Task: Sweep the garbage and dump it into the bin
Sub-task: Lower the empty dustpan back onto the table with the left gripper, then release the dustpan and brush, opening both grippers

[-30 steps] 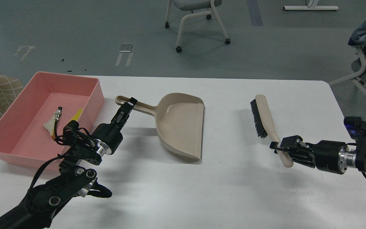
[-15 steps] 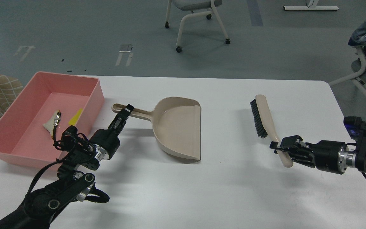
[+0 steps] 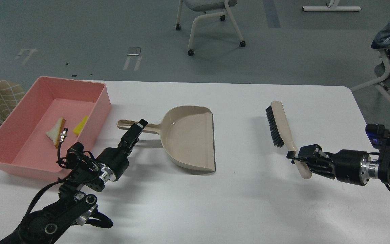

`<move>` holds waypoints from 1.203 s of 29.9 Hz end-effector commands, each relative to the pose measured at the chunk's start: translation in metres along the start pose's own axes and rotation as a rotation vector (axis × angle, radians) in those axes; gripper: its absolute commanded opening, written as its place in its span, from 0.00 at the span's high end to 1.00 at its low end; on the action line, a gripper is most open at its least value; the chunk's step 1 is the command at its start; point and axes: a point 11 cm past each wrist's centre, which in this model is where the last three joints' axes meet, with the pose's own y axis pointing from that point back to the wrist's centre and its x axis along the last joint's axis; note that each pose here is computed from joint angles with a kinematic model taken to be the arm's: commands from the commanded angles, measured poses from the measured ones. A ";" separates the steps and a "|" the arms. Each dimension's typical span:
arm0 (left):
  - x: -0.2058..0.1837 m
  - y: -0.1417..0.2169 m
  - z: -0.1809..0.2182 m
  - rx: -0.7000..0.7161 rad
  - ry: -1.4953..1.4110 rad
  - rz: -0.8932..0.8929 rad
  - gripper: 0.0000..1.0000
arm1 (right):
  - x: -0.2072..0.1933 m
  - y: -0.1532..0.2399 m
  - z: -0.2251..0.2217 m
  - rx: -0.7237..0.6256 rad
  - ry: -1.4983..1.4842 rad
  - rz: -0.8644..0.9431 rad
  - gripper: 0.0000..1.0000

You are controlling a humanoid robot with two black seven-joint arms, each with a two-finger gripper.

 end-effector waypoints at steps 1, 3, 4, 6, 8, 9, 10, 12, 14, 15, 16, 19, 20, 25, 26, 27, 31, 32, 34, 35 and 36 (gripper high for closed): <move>0.001 0.006 0.001 0.001 -0.003 -0.018 0.03 | -0.001 0.000 0.001 -0.001 -0.003 -0.005 0.84; 0.004 0.012 -0.001 0.007 -0.014 -0.022 0.03 | -0.001 0.000 0.001 -0.001 -0.003 -0.007 0.83; 0.007 0.014 -0.002 0.010 -0.016 -0.021 0.03 | -0.002 0.000 0.001 -0.002 -0.003 -0.008 0.83; 0.015 0.020 -0.005 0.020 -0.032 -0.013 0.03 | -0.004 -0.001 0.003 -0.006 -0.006 -0.014 0.81; 0.021 0.025 -0.003 0.017 -0.039 -0.013 0.03 | -0.006 -0.001 0.005 -0.011 -0.008 -0.020 0.79; 0.023 0.028 -0.002 0.017 -0.043 -0.015 0.03 | -0.007 -0.001 0.005 -0.014 -0.007 -0.022 0.78; 0.023 0.029 -0.002 0.018 -0.044 -0.017 0.03 | -0.007 -0.001 0.007 -0.017 -0.009 -0.024 0.77; 0.023 0.031 0.001 0.009 -0.043 -0.021 0.03 | -0.009 -0.002 0.007 -0.017 -0.011 -0.026 0.75; 0.024 0.032 0.004 0.002 -0.045 -0.023 0.03 | -0.011 -0.002 0.010 -0.022 -0.017 -0.030 0.72; 0.024 0.032 0.006 -0.003 -0.047 -0.026 0.03 | -0.011 -0.002 0.010 -0.022 -0.017 -0.030 0.70; 0.023 0.032 0.007 -0.004 -0.046 -0.026 0.03 | -0.011 -0.002 0.010 -0.025 -0.018 -0.029 0.69; 0.022 0.033 0.008 -0.009 -0.045 -0.031 0.03 | -0.011 -0.001 0.013 -0.045 -0.018 -0.028 0.62; 0.022 0.035 0.007 -0.005 -0.044 -0.032 0.03 | -0.011 -0.001 0.015 -0.056 -0.020 -0.028 0.58; 0.022 0.037 0.007 -0.004 -0.046 -0.036 0.03 | -0.011 0.000 0.018 -0.071 -0.022 -0.027 0.48; 0.022 0.037 0.008 -0.007 -0.046 -0.038 0.03 | -0.011 0.000 0.019 -0.075 -0.022 -0.028 0.45; 0.022 0.038 0.008 -0.007 -0.046 -0.040 0.03 | -0.011 0.000 0.019 -0.076 -0.022 -0.028 0.44; 0.024 0.041 0.007 -0.002 -0.050 -0.048 0.03 | -0.011 0.000 0.020 -0.085 -0.023 -0.028 0.35; 0.024 0.042 0.007 0.000 -0.048 -0.048 0.03 | -0.012 0.000 0.019 -0.085 -0.023 -0.029 0.33; 0.025 0.045 0.007 0.003 -0.043 -0.051 0.03 | -0.011 0.000 0.020 -0.089 -0.024 -0.028 0.29; 0.025 0.047 0.008 0.002 -0.043 -0.053 0.03 | -0.011 0.001 0.020 -0.091 -0.024 -0.028 0.29; 0.025 0.048 0.010 -0.002 -0.043 -0.056 0.03 | -0.010 0.003 0.021 -0.092 -0.024 -0.025 0.27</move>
